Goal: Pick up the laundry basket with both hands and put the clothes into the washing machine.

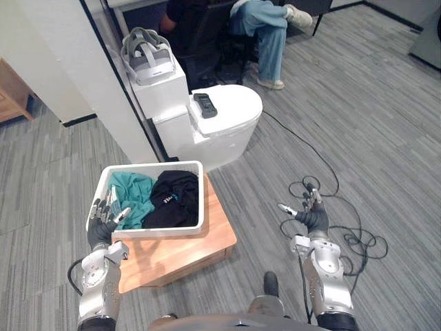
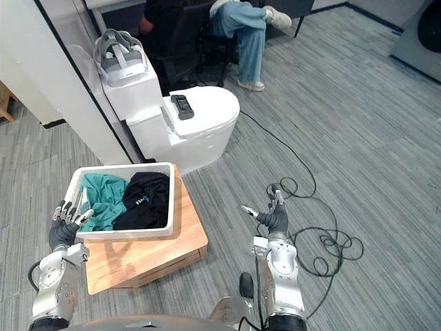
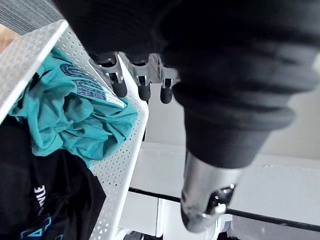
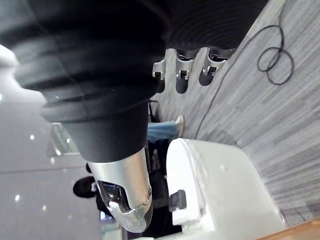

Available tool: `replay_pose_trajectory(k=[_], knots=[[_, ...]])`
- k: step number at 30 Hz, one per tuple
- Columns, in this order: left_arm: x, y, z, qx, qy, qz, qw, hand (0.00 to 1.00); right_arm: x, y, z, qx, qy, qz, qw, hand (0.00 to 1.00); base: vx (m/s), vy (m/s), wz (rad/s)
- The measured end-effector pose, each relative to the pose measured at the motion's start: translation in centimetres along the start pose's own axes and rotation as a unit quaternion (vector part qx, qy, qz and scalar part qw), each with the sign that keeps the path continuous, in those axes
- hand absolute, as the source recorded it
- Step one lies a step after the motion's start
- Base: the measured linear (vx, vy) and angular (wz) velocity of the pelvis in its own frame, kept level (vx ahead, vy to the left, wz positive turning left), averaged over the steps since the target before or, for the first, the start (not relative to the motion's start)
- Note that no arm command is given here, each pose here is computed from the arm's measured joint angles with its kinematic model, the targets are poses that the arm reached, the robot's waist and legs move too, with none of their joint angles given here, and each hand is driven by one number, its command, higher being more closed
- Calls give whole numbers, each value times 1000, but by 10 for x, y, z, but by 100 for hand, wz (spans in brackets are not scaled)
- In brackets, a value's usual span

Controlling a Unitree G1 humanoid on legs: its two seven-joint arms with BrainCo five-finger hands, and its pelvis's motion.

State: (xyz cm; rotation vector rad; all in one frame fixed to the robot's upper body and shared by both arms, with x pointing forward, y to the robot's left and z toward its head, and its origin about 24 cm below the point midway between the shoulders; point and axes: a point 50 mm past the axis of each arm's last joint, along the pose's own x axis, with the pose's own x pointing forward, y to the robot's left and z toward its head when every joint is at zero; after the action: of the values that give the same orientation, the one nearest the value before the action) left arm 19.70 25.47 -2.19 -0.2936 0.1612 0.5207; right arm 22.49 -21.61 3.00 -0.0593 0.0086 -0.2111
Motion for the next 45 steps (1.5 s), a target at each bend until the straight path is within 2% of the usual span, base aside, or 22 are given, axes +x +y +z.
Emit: replay_pose_trajectory(k=[9, 13, 16, 23, 33, 36, 39, 45], knots=[[1, 23, 5, -5, -7, 55, 998, 0, 2, 29, 11, -12, -27, 80, 996, 0, 5, -18, 7], [6, 42, 9, -17, -12, 114, 993, 0, 16, 45, 28, -13, -62, 109, 992, 0, -5, -10, 4], [15, 43, 22, -24, -35, 127, 991, 0, 30, 59, 41, -10, -86, 127, 988, 0, -24, -15, 2], [64, 26, 88, 15, -115, 97, 988, 0, 68, 91, 63, -20, -100, 165, 981, 0, -60, -27, 6], [95, -15, 142, 72, -170, 38, 982, 0, 79, 99, 76, -3, -105, 163, 981, 0, -79, -14, -4], [101, -21, 139, 98, -152, 32, 983, 0, 78, 102, 73, -4, -100, 165, 981, 0, -115, -36, -16], [107, -26, 117, 118, -103, 25, 987, 0, 77, 104, 71, -4, -97, 160, 982, 0, -65, -22, -9], [107, -32, 78, 125, -33, 23, 991, 0, 66, 114, 57, -10, -75, 181, 981, 0, -33, -10, -11]])
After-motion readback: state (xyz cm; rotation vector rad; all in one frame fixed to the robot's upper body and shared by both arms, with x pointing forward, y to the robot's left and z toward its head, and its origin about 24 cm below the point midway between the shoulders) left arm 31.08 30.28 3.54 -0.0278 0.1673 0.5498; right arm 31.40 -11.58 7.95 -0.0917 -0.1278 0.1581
